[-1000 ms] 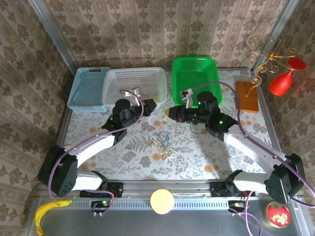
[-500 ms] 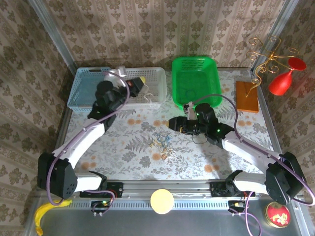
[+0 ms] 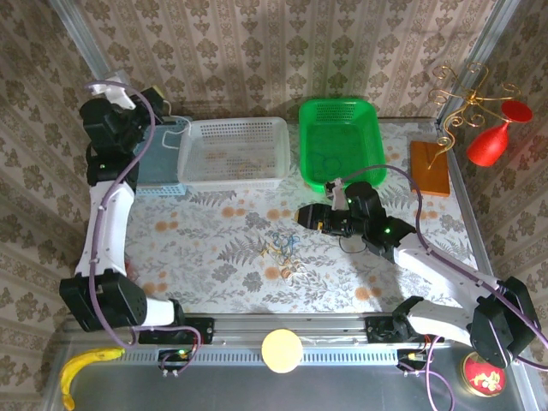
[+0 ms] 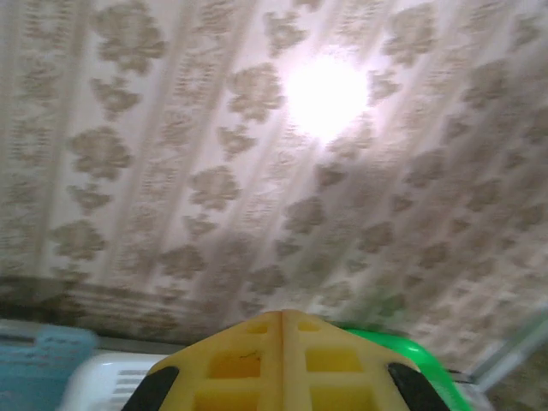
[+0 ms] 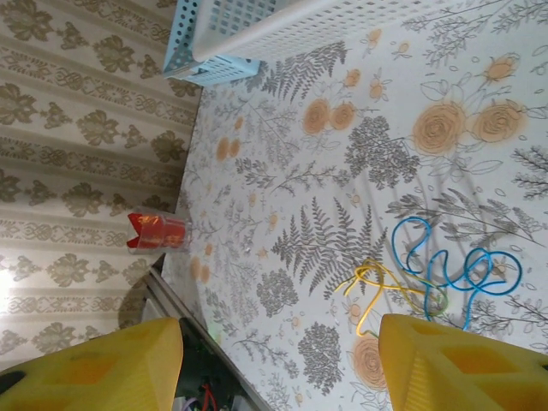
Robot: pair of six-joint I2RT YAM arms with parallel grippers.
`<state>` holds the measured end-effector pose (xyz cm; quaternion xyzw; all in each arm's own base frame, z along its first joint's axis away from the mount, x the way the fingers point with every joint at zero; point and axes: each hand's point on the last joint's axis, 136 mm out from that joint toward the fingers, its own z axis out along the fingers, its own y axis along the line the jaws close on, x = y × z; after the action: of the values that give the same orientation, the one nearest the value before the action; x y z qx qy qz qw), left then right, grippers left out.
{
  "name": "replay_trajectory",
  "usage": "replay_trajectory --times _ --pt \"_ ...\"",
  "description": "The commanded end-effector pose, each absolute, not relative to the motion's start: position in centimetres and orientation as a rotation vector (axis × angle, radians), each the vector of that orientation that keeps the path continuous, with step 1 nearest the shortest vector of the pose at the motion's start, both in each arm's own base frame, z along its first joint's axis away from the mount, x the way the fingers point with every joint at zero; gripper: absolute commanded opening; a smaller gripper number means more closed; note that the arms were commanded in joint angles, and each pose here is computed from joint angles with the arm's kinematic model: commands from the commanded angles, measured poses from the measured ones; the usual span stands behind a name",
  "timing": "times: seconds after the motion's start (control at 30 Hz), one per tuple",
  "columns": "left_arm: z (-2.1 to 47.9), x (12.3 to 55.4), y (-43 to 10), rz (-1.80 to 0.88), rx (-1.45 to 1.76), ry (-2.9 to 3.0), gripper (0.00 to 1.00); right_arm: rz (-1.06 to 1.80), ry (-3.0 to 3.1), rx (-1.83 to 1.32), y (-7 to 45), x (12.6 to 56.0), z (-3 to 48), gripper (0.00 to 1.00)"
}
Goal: Untangle the cables
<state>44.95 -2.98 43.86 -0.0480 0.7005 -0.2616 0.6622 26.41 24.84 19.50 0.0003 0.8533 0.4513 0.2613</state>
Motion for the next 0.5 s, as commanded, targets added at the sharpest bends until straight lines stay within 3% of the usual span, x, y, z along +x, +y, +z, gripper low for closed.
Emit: replay_trajectory --times 0.0,0.23,0.47 --pt "41.5 46.9 0.5 -0.452 -0.151 1.645 0.0 1.161 2.33 -0.004 24.0 26.2 18.8 0.64" --pt "35.0 50.1 6.5 -0.326 -0.276 1.739 0.0 1.115 2.353 -0.01 23.4 25.9 18.4 0.64" --pt "28.1 51.6 8.0 -0.3 -0.309 1.872 0.0 1.108 2.362 -0.01 23.1 25.5 18.0 0.64"
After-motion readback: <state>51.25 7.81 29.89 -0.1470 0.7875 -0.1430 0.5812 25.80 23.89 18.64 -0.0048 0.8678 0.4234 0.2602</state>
